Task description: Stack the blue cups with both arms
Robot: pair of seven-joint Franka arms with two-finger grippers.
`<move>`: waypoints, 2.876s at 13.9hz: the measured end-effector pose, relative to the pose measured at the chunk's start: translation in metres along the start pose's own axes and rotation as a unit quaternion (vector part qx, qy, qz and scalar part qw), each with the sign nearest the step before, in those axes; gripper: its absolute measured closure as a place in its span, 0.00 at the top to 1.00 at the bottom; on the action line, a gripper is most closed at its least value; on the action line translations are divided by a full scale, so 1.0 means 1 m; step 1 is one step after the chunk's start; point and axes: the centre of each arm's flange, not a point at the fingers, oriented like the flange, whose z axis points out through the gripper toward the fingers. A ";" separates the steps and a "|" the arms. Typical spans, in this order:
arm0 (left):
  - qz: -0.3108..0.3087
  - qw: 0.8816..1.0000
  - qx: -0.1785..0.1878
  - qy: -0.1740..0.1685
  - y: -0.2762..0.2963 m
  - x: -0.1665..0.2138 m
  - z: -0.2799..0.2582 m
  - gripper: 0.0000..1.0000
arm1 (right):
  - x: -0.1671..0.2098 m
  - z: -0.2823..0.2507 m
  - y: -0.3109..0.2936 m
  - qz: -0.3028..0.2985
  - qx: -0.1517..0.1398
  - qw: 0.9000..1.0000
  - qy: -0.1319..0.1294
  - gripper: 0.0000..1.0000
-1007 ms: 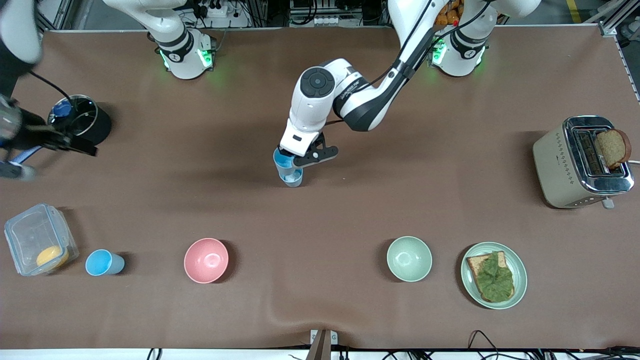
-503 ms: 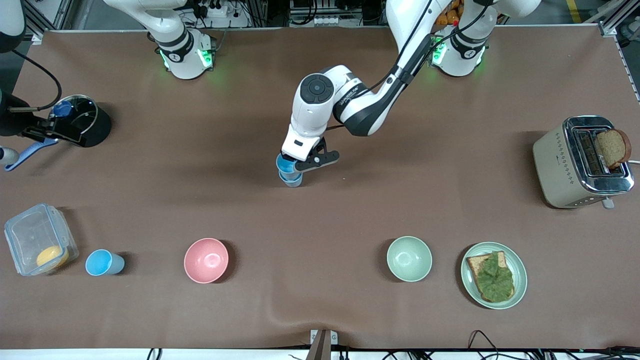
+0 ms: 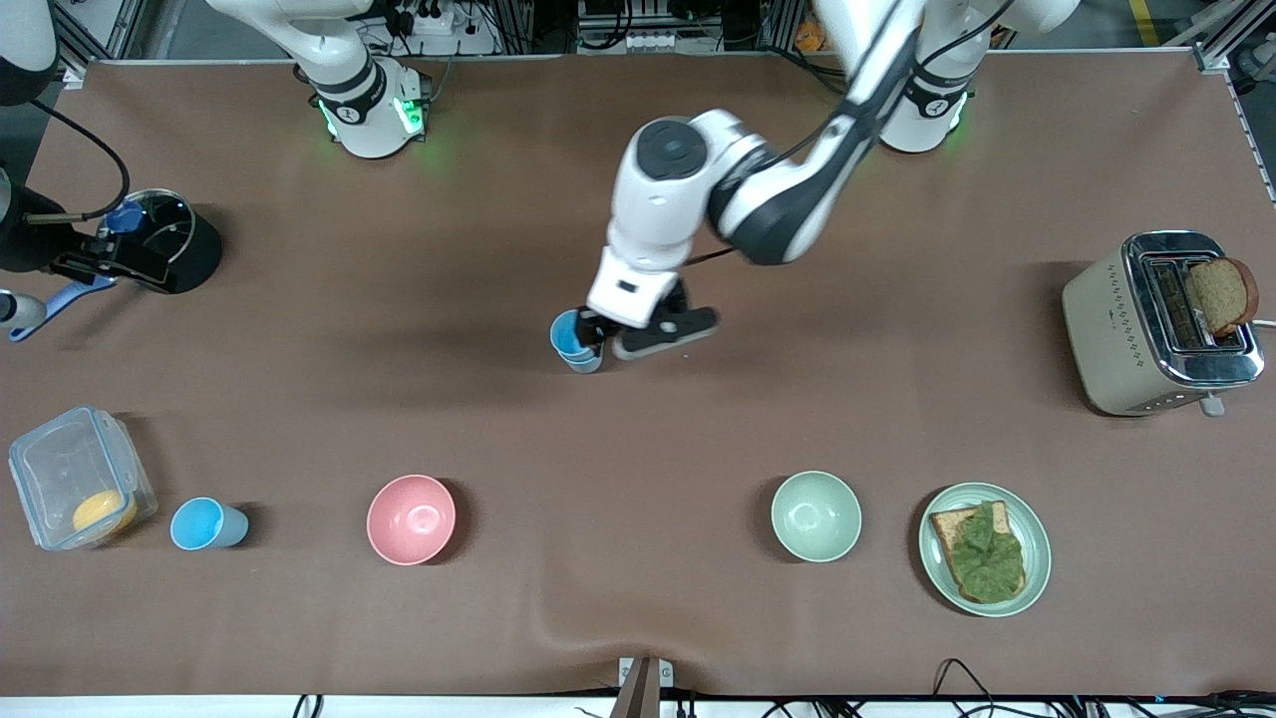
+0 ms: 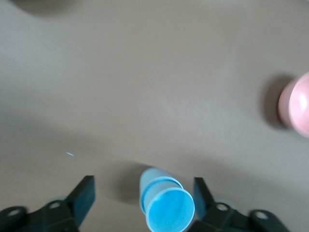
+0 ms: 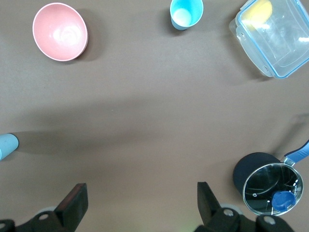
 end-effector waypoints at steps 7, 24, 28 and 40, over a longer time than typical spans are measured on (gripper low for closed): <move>0.091 0.994 0.055 0.009 -0.118 0.121 -0.186 1.00 | 0.000 0.001 0.000 0.000 0.000 1.000 -0.002 1.00; 0.198 0.973 0.111 -0.046 -0.309 0.213 -0.298 1.00 | -0.001 0.003 0.001 0.001 0.000 1.000 -0.007 1.00; 0.197 0.972 0.116 -0.057 -0.312 0.209 -0.299 1.00 | -0.001 0.003 0.001 0.001 0.000 1.000 -0.007 1.00; 0.184 0.976 0.102 -0.054 -0.321 0.221 -0.285 1.00 | -0.002 0.003 0.002 0.001 -0.001 1.000 -0.010 1.00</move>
